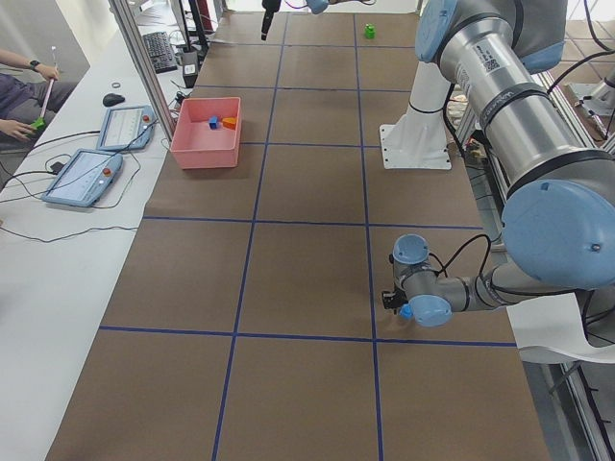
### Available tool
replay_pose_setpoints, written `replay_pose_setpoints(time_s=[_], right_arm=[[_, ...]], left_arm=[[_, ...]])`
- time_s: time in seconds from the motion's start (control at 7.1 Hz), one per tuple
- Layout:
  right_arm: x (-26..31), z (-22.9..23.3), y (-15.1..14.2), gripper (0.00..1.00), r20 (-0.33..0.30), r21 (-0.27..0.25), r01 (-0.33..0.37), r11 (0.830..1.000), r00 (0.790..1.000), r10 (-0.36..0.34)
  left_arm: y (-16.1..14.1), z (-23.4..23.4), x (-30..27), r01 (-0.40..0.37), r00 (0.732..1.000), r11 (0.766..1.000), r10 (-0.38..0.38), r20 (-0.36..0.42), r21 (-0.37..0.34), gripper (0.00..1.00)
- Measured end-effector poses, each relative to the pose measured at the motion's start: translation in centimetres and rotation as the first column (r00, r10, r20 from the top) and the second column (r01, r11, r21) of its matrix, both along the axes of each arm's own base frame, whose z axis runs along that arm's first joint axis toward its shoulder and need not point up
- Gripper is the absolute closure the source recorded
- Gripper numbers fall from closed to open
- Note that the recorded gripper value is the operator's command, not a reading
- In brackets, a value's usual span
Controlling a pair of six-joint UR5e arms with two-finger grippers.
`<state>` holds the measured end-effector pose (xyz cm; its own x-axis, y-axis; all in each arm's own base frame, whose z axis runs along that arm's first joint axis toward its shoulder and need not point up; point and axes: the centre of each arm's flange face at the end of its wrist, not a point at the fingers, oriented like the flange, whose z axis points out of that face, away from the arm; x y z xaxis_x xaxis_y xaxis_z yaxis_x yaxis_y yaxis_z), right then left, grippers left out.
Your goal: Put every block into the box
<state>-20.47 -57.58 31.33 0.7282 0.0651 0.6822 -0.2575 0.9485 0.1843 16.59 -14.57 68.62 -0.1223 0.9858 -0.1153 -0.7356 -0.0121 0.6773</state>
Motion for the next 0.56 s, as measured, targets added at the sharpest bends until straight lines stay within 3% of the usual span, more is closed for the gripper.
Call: replay_pose_setpoints(time_s=[0.56], right_arm=[[0.05,0.15,0.03,0.00,-0.002,-0.002,-0.001,1.000,1.000,0.001]], left_arm=[[0.07,0.10,0.06,-0.002,1.000,1.000,0.002,-0.001,0.000,0.23]])
